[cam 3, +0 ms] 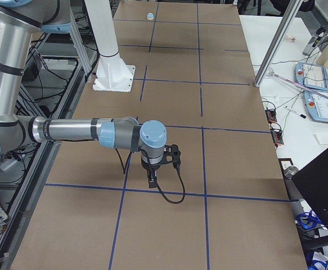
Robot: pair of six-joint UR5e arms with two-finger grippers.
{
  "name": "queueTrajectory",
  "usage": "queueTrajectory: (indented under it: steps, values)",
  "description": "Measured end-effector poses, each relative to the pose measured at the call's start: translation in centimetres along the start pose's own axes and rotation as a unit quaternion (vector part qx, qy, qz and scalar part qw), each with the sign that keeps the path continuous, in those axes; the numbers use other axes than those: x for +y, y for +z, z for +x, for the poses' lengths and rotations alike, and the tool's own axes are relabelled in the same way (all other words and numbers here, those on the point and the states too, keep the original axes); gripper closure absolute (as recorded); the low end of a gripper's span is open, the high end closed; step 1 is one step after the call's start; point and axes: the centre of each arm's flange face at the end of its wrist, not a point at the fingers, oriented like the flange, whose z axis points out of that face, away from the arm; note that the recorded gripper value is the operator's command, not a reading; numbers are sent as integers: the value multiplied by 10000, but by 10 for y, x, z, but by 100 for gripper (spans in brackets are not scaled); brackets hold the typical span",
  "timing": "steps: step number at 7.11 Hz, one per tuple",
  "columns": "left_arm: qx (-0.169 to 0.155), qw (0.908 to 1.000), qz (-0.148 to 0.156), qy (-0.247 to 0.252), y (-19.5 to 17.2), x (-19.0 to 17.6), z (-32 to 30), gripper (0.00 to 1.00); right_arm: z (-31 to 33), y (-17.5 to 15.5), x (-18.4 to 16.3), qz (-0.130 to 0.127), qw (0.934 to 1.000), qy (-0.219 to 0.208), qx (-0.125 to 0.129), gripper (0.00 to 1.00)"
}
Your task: Place and press bell with both arms
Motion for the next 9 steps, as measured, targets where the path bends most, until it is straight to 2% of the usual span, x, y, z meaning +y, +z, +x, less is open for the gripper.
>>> queueTrajectory:
  steps: [3, 7, 9]
  values:
    - [-93, 9999, -25, 138, -4, 1, 4, 0, -4, -3, 0, 35, 10000, -30, -9, 0]
    - [-60, 9999, 39, 88, -5, 3, 5, 0, -7, -7, -5, 86, 10000, -47, -12, 0]
    - [-47, 10000, 5, 45, -2, 8, 2, 0, -11, -6, -4, 126, 9995, -30, -289, 0]
